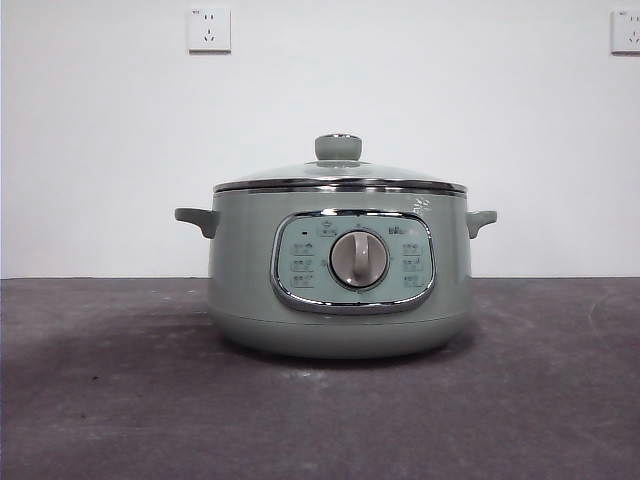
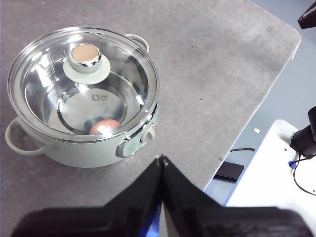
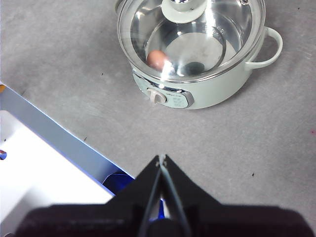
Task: Pick up the egg,open the lid,put the egg in the pot,close the lid
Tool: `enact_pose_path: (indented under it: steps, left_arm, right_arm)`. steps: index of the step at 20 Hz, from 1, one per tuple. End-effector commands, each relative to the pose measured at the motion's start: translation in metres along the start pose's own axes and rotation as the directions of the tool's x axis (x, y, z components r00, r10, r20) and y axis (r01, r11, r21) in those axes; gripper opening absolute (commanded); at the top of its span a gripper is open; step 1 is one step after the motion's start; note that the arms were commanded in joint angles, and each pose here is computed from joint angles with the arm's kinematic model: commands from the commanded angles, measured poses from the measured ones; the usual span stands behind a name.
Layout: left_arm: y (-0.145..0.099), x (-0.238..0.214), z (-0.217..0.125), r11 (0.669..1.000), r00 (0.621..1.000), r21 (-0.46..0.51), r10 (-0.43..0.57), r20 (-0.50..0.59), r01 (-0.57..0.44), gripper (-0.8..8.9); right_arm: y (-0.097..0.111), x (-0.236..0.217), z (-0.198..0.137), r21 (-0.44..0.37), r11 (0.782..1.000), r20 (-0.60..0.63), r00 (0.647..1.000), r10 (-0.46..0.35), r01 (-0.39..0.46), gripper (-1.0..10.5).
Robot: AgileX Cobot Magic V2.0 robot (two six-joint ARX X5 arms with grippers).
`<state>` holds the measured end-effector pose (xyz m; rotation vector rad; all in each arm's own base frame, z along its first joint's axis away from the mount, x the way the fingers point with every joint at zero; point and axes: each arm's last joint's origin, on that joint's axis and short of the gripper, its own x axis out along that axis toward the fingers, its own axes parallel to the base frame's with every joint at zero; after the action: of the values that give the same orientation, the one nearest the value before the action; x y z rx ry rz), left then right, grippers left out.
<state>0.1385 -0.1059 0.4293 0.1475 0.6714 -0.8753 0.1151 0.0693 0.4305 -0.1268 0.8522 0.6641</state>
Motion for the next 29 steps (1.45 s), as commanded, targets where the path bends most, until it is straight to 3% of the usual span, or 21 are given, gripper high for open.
enact_pose_path:
  steps: [1,4,6,8,9,10,12,14,18,19,22,29]
  left_arm:
    - [0.000,0.001,0.001,1.000,1.000,0.006,0.000,0.005,0.000,-0.03]
    - [-0.001,0.001,0.001,1.000,1.000,0.013,-0.008,0.005,0.008,-0.03]
    - [0.002,-0.007,0.001,0.996,0.997,0.068,0.054,0.048,-0.057,-0.03]
    - [0.011,-0.021,0.008,0.980,0.973,0.126,0.131,0.191,-0.156,-0.03]
    - [0.017,-0.030,0.010,0.966,0.940,0.138,0.173,0.294,-0.220,-0.03]
    - [0.022,-0.037,0.008,0.953,0.903,0.128,0.209,0.376,-0.274,-0.03]
    - [0.032,-0.048,-0.007,0.912,0.789,0.094,0.290,0.541,-0.400,-0.03]
    - [0.042,-0.046,-0.038,0.847,0.652,0.038,0.378,0.657,-0.530,-0.03]
    - [0.055,-0.023,-0.116,0.667,0.423,-0.161,0.621,0.660,-0.727,-0.03]
    - [0.057,-0.014,-0.133,0.640,0.402,-0.187,0.655,0.640,-0.745,-0.03]
    - [0.066,0.014,-0.182,0.597,0.401,-0.221,0.726,0.559,-0.771,-0.03]
    - [0.076,0.057,-0.250,0.575,0.421,-0.235,0.770,0.480,-0.784,-0.03]
  right_arm:
    - [0.000,-0.001,-0.002,0.014,1.000,-0.011,1.000,-0.001,0.001,0.0]
    - [0.000,-0.001,-0.002,0.014,1.000,-0.011,1.000,-0.001,0.001,0.0]
    - [0.000,-0.001,-0.002,0.013,1.000,-0.011,1.000,-0.001,0.002,0.0]
    - [0.000,-0.001,-0.002,0.014,1.000,-0.011,1.000,-0.001,0.001,0.0]
    - [0.000,-0.001,-0.002,0.014,1.000,-0.011,1.000,-0.001,0.001,0.0]
    - [0.000,-0.001,-0.002,0.013,1.000,-0.011,1.000,-0.001,0.001,0.0]
    - [0.000,-0.001,-0.002,0.013,1.000,-0.011,1.000,-0.001,0.002,0.0]
    - [0.000,-0.001,-0.002,0.013,1.000,-0.011,1.000,-0.001,0.002,0.0]
    - [0.000,-0.001,-0.002,0.013,1.000,-0.011,1.000,-0.001,0.001,0.0]
    - [0.000,-0.001,-0.002,0.013,1.000,-0.011,1.000,-0.001,0.002,0.0]
    - [0.000,-0.001,-0.002,0.013,1.000,-0.008,1.000,-0.001,0.001,0.0]
    - [0.000,-0.002,-0.003,0.013,1.000,-0.006,1.000,-0.001,0.001,0.0]
